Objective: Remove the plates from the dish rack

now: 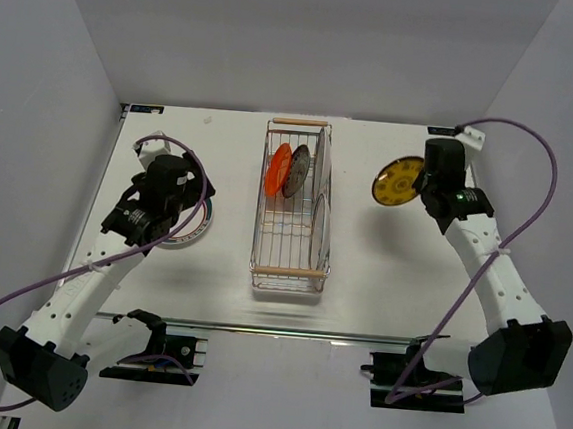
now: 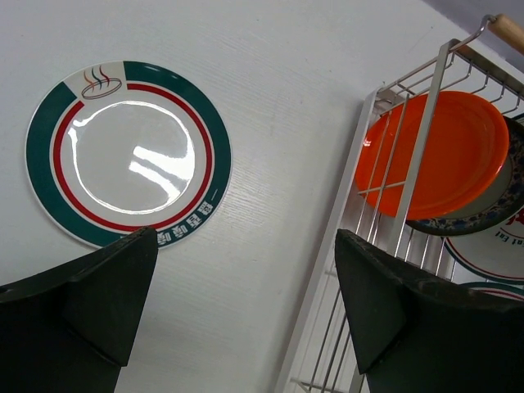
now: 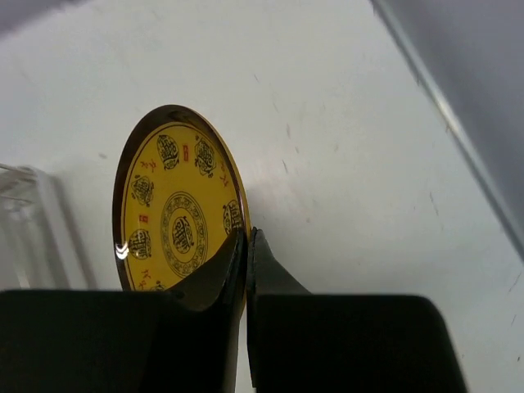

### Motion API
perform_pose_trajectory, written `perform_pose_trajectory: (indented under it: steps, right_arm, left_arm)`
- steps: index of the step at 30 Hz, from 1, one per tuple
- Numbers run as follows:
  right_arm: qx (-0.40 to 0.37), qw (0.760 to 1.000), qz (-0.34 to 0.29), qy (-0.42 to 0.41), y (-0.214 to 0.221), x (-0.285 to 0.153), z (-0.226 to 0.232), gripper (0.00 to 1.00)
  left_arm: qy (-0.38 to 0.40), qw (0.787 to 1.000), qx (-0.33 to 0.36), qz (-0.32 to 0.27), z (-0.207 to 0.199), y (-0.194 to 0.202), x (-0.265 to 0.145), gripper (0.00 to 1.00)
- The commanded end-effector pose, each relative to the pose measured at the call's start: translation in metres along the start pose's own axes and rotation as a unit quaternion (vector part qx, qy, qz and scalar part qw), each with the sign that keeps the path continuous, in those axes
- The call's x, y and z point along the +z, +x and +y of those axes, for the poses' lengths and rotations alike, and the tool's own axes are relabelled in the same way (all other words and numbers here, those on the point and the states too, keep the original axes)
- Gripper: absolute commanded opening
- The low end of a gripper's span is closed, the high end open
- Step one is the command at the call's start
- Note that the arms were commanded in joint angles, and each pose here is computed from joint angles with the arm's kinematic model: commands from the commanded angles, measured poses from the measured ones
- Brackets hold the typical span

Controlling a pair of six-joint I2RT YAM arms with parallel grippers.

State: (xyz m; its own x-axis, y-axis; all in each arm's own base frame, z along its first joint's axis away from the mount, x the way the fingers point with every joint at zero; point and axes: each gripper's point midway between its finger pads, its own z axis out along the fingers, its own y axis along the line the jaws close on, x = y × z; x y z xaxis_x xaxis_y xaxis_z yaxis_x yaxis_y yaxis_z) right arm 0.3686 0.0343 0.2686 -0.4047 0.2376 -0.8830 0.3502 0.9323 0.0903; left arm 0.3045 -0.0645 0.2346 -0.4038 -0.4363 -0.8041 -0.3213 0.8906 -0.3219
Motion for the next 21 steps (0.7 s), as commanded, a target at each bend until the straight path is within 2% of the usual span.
perform_pose_trajectory:
  steps: [1,3,5,6,9,16,21]
  right_arm:
    - [0.066,0.996,0.029,-0.045,0.028,0.028,0.000,0.00]
    - [0.079,0.993,0.071,-0.049,0.062,0.045,-0.013,0.00]
    - [0.091,0.990,0.083,-0.072,0.079,0.056,-0.006,0.00]
    - [0.107,0.988,0.098,-0.057,0.095,0.065,-0.021,0.00]
    - [0.125,0.985,0.095,-0.072,0.105,0.075,-0.025,0.00]
    - [0.151,0.976,0.138,-0.077,0.158,0.096,-0.040,0.00]
    - [0.173,0.971,0.154,-0.057,0.168,0.099,-0.049,0.00]
  left_arm:
    - [0.020,1.000,0.003,-0.002,-0.007,0.000,-0.002,0.98]
    - [0.030,1.000,0.004,0.002,-0.010,0.002,-0.002,0.98]
    - [0.037,0.999,0.005,0.004,-0.011,0.004,-0.003,0.98]
    - [0.039,0.999,0.005,0.004,-0.011,0.003,-0.004,0.98]
    - [0.045,0.999,0.004,0.004,-0.012,0.004,-0.005,0.98]
    - [0.071,0.997,0.009,0.015,-0.021,0.008,-0.002,0.98]
    - [0.073,0.997,0.012,0.021,-0.024,0.009,0.000,0.98]
